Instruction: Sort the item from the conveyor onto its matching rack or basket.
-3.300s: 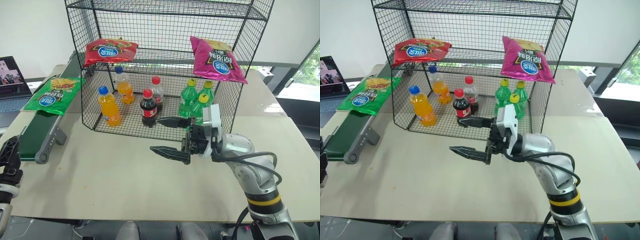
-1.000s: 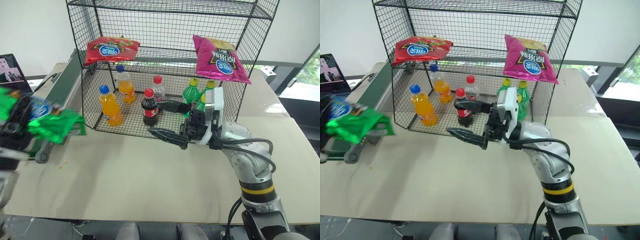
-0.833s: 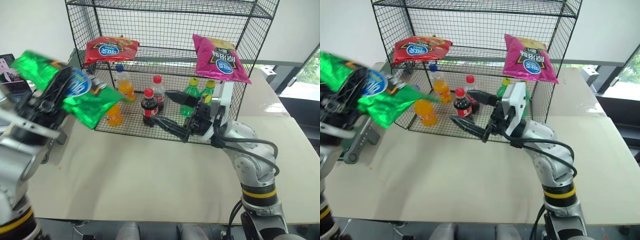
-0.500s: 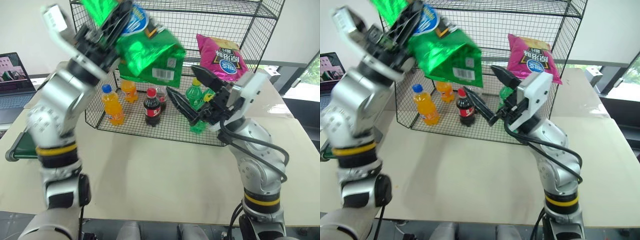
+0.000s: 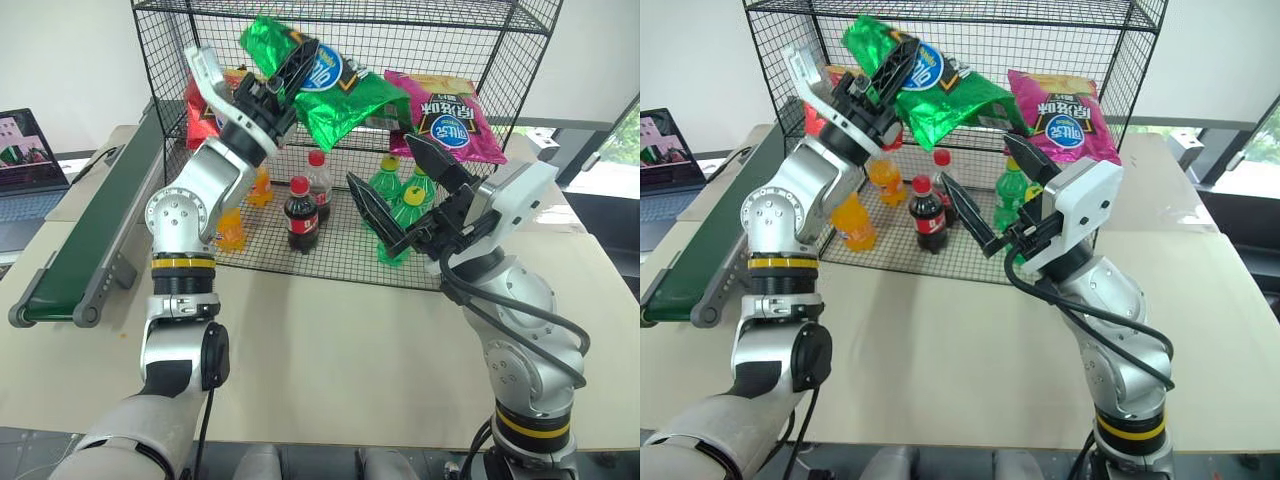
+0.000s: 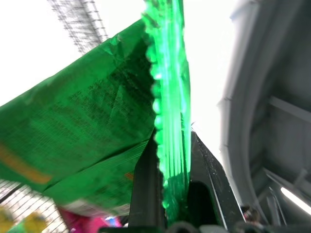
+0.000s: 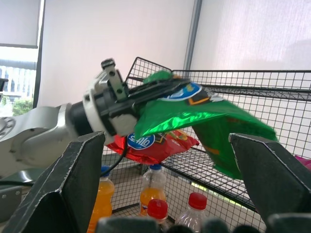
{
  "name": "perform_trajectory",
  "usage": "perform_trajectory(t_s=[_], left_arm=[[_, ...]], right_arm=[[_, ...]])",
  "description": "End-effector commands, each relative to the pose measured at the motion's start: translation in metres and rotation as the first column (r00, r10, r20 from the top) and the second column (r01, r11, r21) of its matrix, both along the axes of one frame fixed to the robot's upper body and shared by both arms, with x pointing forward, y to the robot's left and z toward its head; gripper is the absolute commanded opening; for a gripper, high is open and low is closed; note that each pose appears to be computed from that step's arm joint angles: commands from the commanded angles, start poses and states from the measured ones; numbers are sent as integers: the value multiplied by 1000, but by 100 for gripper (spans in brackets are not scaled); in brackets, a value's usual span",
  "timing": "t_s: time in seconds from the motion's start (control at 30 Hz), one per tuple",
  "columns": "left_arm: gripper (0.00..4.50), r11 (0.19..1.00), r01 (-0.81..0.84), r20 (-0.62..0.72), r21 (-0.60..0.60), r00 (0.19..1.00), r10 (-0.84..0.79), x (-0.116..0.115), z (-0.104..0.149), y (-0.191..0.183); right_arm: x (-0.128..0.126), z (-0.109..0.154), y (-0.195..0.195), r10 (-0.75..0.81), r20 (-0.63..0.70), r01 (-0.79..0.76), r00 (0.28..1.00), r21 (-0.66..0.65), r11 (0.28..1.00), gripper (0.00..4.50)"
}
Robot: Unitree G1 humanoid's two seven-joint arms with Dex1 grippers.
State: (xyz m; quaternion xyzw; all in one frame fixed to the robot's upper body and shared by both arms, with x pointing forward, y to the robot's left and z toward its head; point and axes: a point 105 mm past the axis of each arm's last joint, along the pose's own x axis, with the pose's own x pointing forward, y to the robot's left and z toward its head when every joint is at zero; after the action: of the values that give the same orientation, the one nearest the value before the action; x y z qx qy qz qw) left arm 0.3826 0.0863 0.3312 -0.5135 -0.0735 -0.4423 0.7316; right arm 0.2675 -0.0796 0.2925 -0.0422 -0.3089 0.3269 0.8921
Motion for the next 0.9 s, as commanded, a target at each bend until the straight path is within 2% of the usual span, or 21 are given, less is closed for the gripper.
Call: perform_trajectory(t_s=[0.03, 0.3, 0.43, 0.57, 0.9], left_arm=[[4, 999, -46, -28, 28, 998, 47, -7, -1, -1], [4, 983, -175, -214, 46, 960, 181, 1, -17, -11], [4, 942, -331, -358, 50, 875, 326, 19, -26, 1], [4, 904, -424, -428, 61, 807, 407, 28, -29, 7], [4, 951, -310, -356, 9, 887, 293, 22, 2, -39]], right_arm=[[-5, 9, -1, 8, 39, -8, 999, 4, 1000, 450], [1, 8, 1, 25, 27, -25, 999, -3, 1000, 450], [1, 6, 4, 34, 24, -34, 999, -5, 999, 450], [1, 5, 5, 31, 20, -31, 999, -5, 1000, 450], [2, 7, 3, 1, 31, -1, 1000, -11, 1000, 450]])
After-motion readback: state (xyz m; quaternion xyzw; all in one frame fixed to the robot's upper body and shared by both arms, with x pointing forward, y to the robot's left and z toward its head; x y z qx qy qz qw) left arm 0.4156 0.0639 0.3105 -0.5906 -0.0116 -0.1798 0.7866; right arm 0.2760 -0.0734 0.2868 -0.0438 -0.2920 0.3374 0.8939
